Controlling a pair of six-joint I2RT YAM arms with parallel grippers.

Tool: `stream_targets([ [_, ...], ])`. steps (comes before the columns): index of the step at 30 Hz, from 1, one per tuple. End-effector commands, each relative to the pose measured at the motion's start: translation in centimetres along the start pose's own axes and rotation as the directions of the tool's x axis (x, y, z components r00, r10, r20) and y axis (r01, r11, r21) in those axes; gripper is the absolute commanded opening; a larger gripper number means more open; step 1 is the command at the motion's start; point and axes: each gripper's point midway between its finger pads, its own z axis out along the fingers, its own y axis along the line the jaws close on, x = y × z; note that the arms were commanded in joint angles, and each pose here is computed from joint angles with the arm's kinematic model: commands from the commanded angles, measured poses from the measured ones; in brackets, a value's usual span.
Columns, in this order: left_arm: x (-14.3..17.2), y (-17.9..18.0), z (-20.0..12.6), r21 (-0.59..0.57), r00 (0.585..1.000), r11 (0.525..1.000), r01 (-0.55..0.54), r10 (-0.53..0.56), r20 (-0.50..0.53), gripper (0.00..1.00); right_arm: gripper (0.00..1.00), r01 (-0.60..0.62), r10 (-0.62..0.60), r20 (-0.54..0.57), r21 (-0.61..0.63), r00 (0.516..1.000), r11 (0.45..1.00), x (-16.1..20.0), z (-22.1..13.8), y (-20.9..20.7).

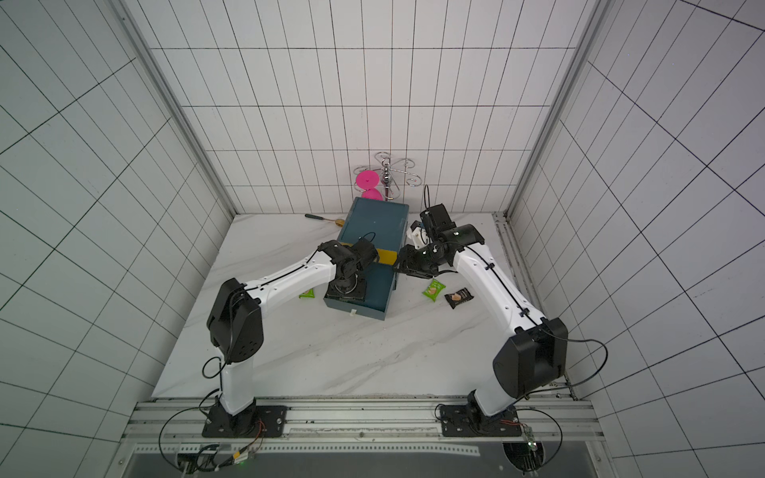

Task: Take the cookies out of the drawer
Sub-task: Adjust the cookie in the drawer.

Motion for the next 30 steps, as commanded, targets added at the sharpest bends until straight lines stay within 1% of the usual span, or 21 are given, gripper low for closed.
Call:
stream_targets([
  [1, -0.5, -2.4, 0.7, 0.089, 1.0, 0.996, -0.002, 0.001, 0.01, 0.64, 0.52, 0.017, -0.017, 0.013, -0.016, 1.0, 1.0, -0.6, -0.7, 0.7],
  [8, -0.8, -3.9, 0.4, 0.153, 1.0, 0.988, 0.009, -0.012, 0.015, 0.64, 0.52, 0.017, -0.017, 0.014, -0.01, 1.0, 1.0, -0.4, -0.8, 0.6],
  [18, -2.2, -4.2, -2.3, 0.213, 0.994, 0.977, 0.018, -0.04, 0.098, 0.64, 0.52, 0.013, -0.013, 0.017, -0.01, 1.0, 1.0, -0.5, -0.8, 0.6],
  [21, -2.7, -3.5, -3.9, 0.219, 0.989, 0.975, 0.025, -0.056, 0.138, 0.64, 0.52, 0.013, -0.013, 0.023, -0.013, 1.0, 1.0, -0.6, -1.0, 0.7],
  [25, -3.6, -2.5, -6.9, 0.247, 0.974, 0.968, 0.04, -0.094, 0.209, 0.64, 0.52, 0.015, -0.014, 0.032, -0.008, 0.999, 1.0, -0.7, -1.2, 0.8],
  [30, -3.7, -1.3, -9.7, 0.296, 0.961, 0.953, 0.059, -0.135, 0.242, 0.64, 0.52, 0.012, -0.011, 0.044, -0.013, 0.999, 1.0, -1.2, -1.6, 1.2],
])
